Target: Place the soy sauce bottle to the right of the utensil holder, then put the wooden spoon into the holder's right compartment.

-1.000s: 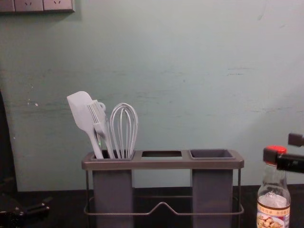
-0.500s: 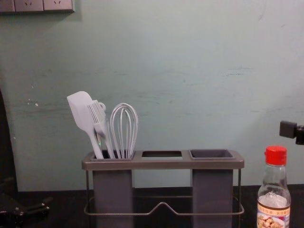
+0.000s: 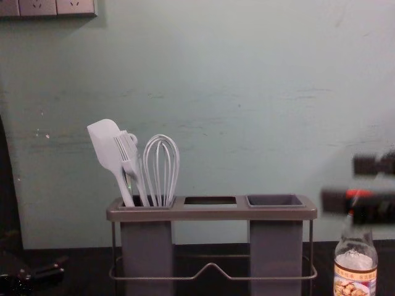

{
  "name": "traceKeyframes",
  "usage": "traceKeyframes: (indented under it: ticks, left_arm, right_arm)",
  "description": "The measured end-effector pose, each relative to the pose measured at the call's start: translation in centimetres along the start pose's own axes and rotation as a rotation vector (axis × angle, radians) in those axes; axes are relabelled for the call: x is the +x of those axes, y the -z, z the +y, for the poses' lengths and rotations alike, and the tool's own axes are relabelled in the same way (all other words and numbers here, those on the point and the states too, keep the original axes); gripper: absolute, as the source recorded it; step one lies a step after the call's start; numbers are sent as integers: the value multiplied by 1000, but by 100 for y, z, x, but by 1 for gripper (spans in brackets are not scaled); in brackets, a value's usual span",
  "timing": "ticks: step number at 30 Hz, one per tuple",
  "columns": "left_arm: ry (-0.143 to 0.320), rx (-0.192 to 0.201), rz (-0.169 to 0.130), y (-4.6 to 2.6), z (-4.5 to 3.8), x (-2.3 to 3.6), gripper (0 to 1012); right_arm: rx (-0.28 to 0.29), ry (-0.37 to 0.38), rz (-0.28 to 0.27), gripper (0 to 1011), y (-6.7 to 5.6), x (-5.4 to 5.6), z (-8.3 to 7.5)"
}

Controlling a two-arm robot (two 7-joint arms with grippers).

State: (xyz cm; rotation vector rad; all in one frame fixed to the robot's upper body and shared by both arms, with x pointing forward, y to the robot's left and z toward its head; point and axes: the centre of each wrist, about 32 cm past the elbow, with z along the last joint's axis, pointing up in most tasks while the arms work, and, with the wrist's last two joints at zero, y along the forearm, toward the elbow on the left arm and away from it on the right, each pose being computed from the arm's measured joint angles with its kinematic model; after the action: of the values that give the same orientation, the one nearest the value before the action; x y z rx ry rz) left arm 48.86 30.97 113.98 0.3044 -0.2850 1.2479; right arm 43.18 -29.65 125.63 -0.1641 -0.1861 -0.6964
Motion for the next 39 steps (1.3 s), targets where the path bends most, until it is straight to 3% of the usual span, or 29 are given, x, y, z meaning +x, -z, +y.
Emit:
traceKeyframes:
  ticks: [4,7,8,11,14,19,27,33,39]
  left_arm:
    - [0,0,0,0,0,0,1005]
    - [0,0,0,0,0,0,1005]
    - [0,0,0,0,0,0,1005]
    - [0,0,0,0,0,0,1005]
    - [0,0,0,0,0,0,1005]
    - [0,0,0,0,0,0,1005]
    - [0,0,0,0,0,0,1005]
    - [0,0,0,0,0,0,1005]
    - [0,0,0,0,0,0,1005]
  right_arm:
    - [-78,-7,8,1004,-30,-123,87]
    - [-190,-13,12,1004,-71,-252,241]
    - [-190,-13,12,1004,-71,-252,241]
    - [-304,-27,23,1004,-137,-330,425]
    - [-374,-34,37,1004,-175,-362,565]
    - [-462,-34,57,1004,-212,-392,797]
    - [-558,-22,100,1004,-144,-392,1067]
    - [-589,-16,151,1004,-35,-371,1205]
    - [-608,-20,158,1004,33,-364,1282]
